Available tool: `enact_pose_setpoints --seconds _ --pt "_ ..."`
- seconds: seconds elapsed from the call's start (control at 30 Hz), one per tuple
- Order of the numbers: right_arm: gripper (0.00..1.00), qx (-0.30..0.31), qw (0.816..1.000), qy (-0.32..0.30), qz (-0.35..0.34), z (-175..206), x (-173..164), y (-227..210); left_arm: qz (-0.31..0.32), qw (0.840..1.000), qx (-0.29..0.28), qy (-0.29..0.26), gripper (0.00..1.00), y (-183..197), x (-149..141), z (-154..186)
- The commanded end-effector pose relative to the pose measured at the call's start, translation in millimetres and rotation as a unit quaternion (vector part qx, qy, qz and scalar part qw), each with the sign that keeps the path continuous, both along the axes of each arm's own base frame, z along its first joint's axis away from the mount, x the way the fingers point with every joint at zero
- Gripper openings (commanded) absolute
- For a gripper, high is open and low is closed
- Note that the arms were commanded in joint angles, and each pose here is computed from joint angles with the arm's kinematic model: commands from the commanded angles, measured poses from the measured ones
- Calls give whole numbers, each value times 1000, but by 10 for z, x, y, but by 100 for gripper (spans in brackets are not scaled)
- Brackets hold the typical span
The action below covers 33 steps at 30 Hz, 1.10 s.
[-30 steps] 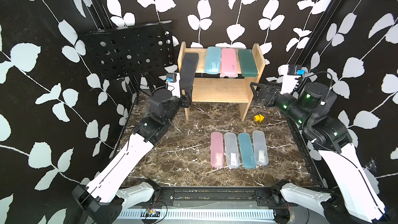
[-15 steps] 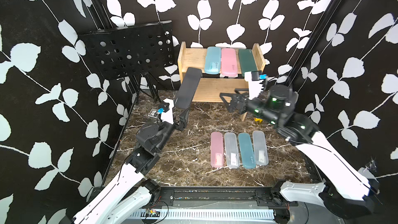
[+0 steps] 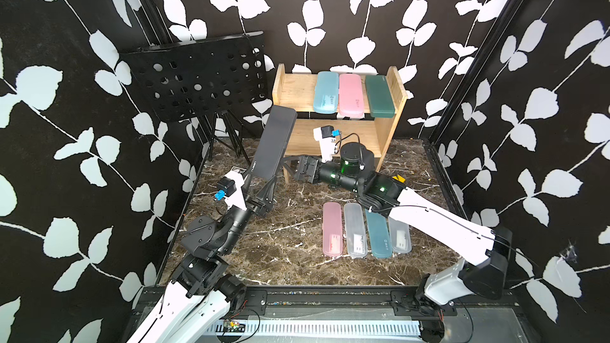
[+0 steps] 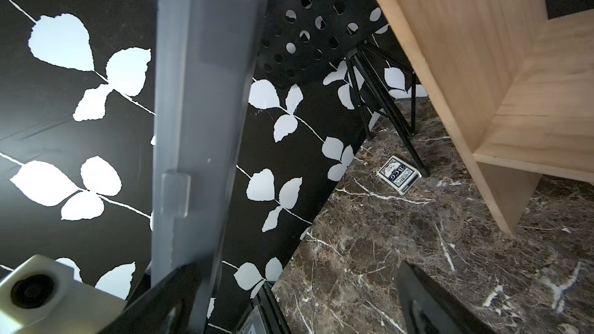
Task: Remove the pencil cases from the shelf
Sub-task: Pick up the pencil case from the shelf.
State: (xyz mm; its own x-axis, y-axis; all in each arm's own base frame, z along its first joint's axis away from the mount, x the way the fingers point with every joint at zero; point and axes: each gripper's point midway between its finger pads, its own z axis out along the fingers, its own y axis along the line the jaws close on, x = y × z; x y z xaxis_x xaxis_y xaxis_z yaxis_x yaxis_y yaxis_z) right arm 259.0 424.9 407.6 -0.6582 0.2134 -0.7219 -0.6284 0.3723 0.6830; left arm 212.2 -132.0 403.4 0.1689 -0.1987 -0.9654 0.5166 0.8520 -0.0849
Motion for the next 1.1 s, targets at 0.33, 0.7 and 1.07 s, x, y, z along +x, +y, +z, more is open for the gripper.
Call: enact_pose_setpoints --seconds 0.33,0.7,1.07 --pt "99 93 995 -33 33 601 -60 312 -3 1000 5 4 0 70 -121 -73" --pt "56 86 995 -33 45 570 -24 444 1 1000 9 19 0 105 -141 -183" --pt "4 -14 999 -48 14 212 -71 119 17 997 38 69 90 94 -30 -416"
